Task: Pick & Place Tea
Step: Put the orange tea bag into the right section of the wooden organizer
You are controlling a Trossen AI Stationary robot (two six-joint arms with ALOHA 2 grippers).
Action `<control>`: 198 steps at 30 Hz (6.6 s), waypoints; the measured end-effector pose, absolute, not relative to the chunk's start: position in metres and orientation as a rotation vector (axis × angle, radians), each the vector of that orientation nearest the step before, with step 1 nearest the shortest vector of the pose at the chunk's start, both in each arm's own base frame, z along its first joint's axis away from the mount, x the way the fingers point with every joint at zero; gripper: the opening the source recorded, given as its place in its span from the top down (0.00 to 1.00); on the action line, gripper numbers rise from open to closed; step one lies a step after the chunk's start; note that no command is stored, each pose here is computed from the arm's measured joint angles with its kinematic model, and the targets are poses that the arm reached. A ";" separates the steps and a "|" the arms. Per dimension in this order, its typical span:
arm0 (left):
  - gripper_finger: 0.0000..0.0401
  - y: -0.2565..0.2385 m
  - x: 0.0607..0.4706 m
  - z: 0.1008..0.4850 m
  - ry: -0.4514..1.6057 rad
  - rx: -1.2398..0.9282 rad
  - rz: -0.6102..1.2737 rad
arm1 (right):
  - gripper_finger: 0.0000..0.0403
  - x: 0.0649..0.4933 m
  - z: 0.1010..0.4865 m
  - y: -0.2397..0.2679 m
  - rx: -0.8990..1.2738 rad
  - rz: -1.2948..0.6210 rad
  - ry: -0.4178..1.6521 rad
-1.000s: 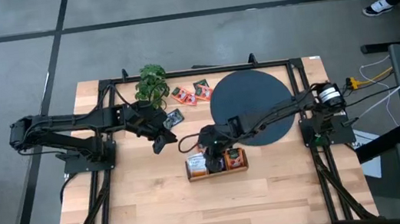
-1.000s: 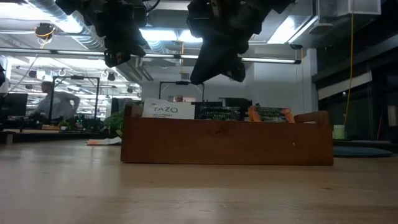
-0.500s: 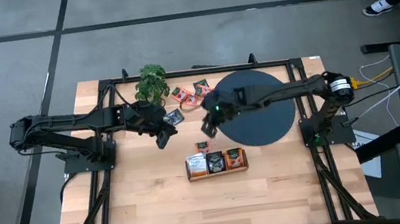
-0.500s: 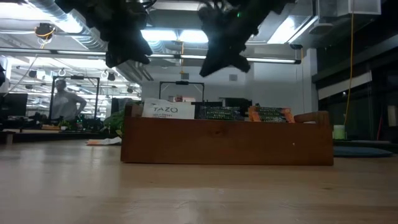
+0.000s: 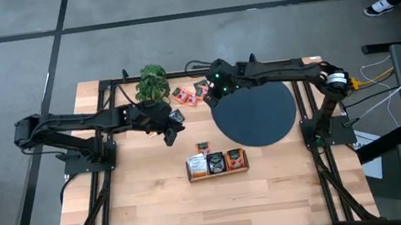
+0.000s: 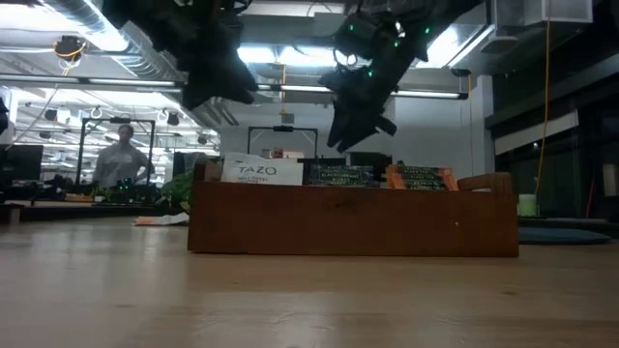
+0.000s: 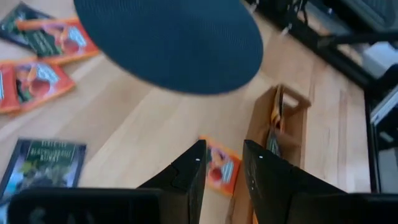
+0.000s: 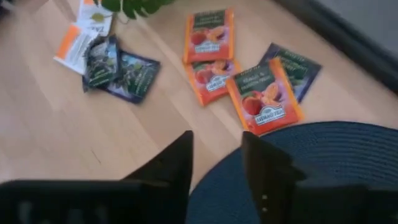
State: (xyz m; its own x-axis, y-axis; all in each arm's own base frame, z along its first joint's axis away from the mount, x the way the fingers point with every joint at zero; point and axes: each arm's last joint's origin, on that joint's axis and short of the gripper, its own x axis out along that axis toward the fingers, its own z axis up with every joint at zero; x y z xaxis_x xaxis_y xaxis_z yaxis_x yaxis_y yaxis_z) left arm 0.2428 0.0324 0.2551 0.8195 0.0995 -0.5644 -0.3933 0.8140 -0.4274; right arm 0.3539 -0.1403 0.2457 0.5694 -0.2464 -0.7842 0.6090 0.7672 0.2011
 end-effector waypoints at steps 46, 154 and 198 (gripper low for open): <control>0.98 0.064 0.252 0.279 0.377 -0.553 0.439 | 0.40 0.377 0.179 -0.187 0.539 -0.460 0.961; 0.99 0.066 0.251 0.279 0.364 -0.523 0.507 | 0.98 0.389 0.140 -0.300 1.147 -0.233 1.198; 0.99 0.095 0.300 0.223 0.667 -0.395 0.508 | 0.99 0.329 0.237 -0.128 0.524 -0.249 1.016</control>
